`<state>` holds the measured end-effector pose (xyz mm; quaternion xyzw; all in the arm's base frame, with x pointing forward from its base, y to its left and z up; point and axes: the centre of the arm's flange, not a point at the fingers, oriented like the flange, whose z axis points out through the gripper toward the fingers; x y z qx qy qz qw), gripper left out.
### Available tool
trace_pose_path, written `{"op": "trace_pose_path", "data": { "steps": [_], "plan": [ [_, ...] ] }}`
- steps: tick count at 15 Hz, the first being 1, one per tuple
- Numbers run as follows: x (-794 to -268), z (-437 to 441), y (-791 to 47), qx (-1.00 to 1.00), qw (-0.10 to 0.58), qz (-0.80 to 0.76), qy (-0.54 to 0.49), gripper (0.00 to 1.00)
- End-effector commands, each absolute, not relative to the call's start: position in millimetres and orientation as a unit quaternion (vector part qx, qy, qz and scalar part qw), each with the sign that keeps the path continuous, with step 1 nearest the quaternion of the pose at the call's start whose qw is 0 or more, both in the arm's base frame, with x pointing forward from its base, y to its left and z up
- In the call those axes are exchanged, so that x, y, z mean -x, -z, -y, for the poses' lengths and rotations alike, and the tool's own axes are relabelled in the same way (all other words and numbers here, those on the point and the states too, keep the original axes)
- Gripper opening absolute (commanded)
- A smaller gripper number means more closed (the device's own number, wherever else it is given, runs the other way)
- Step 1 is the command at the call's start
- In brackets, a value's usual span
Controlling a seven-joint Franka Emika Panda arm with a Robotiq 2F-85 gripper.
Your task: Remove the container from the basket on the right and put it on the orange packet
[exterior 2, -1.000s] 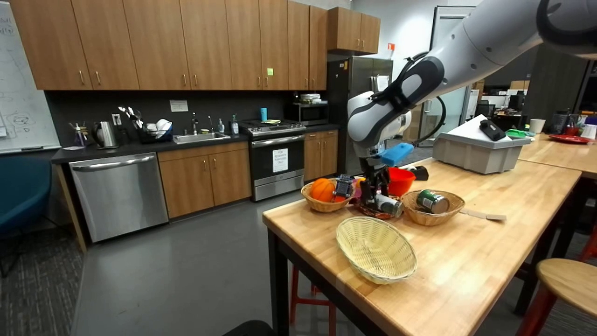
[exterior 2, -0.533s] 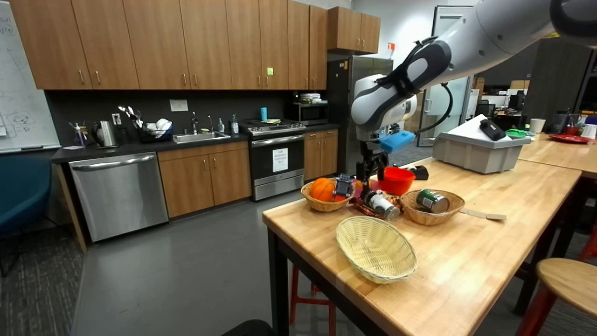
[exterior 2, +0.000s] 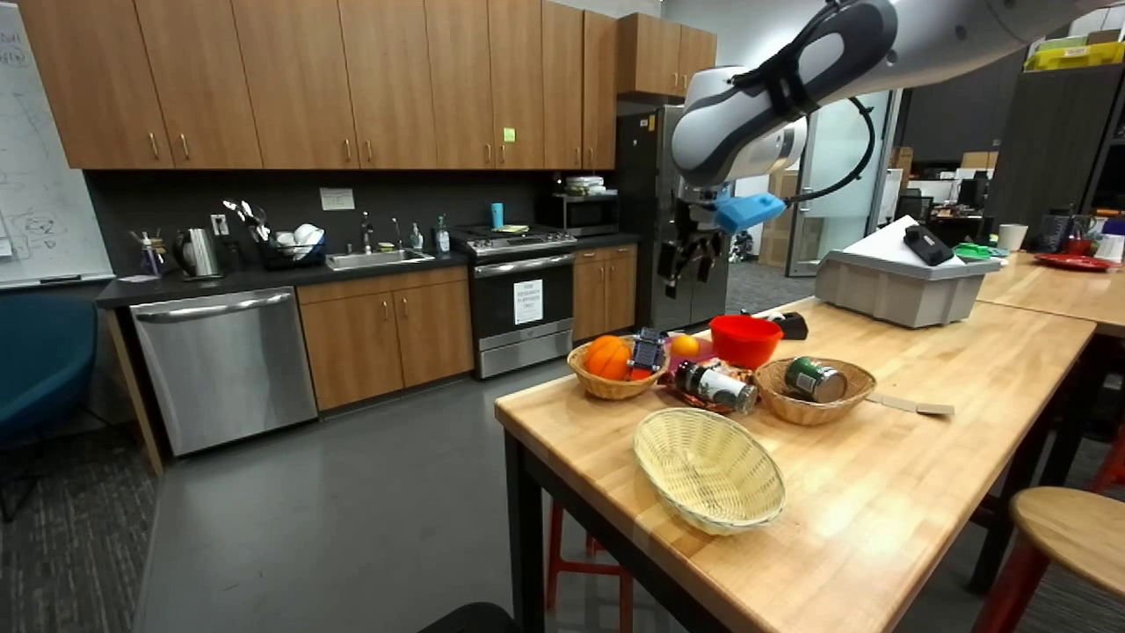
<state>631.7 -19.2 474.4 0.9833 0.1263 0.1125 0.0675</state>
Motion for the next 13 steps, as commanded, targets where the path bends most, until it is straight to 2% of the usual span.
{"op": "trace_pose_path", "data": {
  "steps": [1,13],
  "plan": [
    [-630.8,19.2,-482.5,-0.982,0.069,-0.126,-0.121,1.00],
    [-629.2,19.2,-489.1,-0.981,0.070,-0.125,-0.128,1.00]
  ]
}}
